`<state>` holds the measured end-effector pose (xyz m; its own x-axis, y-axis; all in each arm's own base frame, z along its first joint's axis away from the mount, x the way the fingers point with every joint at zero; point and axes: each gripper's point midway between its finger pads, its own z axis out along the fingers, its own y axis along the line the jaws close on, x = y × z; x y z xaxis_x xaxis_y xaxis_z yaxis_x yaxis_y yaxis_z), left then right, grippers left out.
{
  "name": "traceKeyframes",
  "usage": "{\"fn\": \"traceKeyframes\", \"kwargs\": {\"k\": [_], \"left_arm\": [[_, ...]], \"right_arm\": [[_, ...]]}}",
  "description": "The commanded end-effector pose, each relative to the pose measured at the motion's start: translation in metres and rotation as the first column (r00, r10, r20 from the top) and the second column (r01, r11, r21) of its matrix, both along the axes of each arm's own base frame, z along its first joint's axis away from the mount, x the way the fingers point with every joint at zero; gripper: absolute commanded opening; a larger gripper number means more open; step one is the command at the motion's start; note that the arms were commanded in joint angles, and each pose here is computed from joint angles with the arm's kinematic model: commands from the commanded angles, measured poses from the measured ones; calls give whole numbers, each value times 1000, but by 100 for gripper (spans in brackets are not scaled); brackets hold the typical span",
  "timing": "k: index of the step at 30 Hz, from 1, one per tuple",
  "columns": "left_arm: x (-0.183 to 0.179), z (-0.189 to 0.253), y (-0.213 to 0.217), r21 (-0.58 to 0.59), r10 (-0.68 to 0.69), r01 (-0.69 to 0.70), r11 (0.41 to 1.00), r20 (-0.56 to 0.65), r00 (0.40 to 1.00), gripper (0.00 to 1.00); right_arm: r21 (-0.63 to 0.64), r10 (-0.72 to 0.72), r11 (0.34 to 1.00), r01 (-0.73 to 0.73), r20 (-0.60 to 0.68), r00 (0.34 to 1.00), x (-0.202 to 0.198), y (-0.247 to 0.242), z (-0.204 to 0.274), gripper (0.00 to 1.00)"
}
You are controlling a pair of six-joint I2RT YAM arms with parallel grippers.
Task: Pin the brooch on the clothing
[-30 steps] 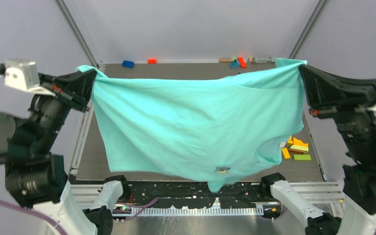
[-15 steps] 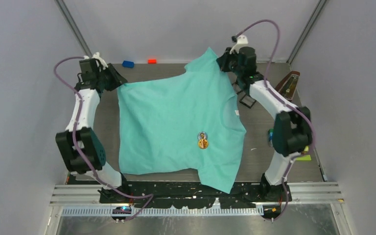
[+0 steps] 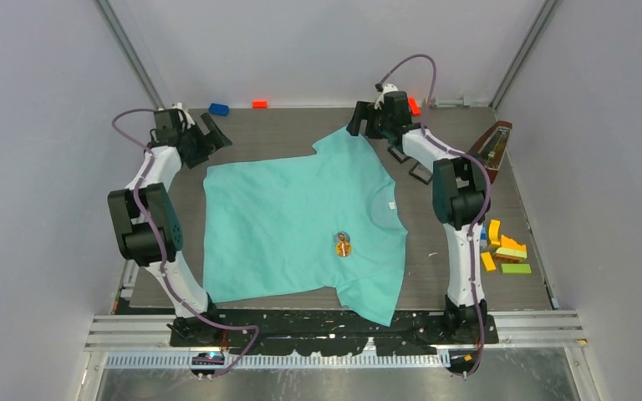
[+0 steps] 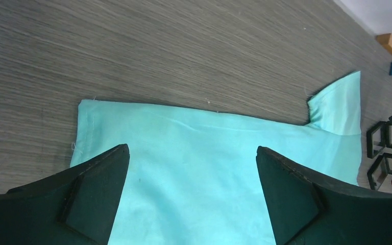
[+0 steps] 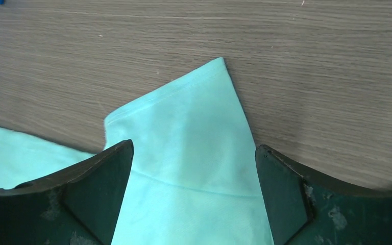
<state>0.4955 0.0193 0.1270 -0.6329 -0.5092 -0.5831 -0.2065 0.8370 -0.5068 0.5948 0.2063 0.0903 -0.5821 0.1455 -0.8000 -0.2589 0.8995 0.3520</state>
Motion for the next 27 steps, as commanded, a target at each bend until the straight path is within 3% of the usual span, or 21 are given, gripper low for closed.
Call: {"fn": "traceKeyframes", "kwargs": {"k": [1, 8, 13, 18, 24, 27], "left_arm": [[-3, 63, 7, 57, 22, -32, 998, 168, 986, 99], [-61, 102, 7, 118, 44, -67, 991, 190, 981, 100], [-113, 144, 0, 181, 8, -52, 982, 234, 972, 100], [-163, 182, -5, 259, -45, -22, 966, 250, 967, 100], [-214, 217, -11, 312, -55, -66, 948, 363, 930, 100], [-226, 207, -3, 369, -42, -100, 924, 358, 933, 100]], "right_arm": [[72, -42, 997, 35, 93, 995, -10, -9, 86, 95], [96, -140, 986, 138, 12, 990, -67, -59, 120, 95], [-19, -305, 952, 306, 37, 952, -125, -116, 148, 96], [-139, -448, 877, 460, 110, 887, -182, -165, 175, 97], [-98, -527, 816, 570, 280, 802, -259, -201, 229, 98], [-44, -550, 797, 602, 358, 754, -284, -211, 237, 99]]}}
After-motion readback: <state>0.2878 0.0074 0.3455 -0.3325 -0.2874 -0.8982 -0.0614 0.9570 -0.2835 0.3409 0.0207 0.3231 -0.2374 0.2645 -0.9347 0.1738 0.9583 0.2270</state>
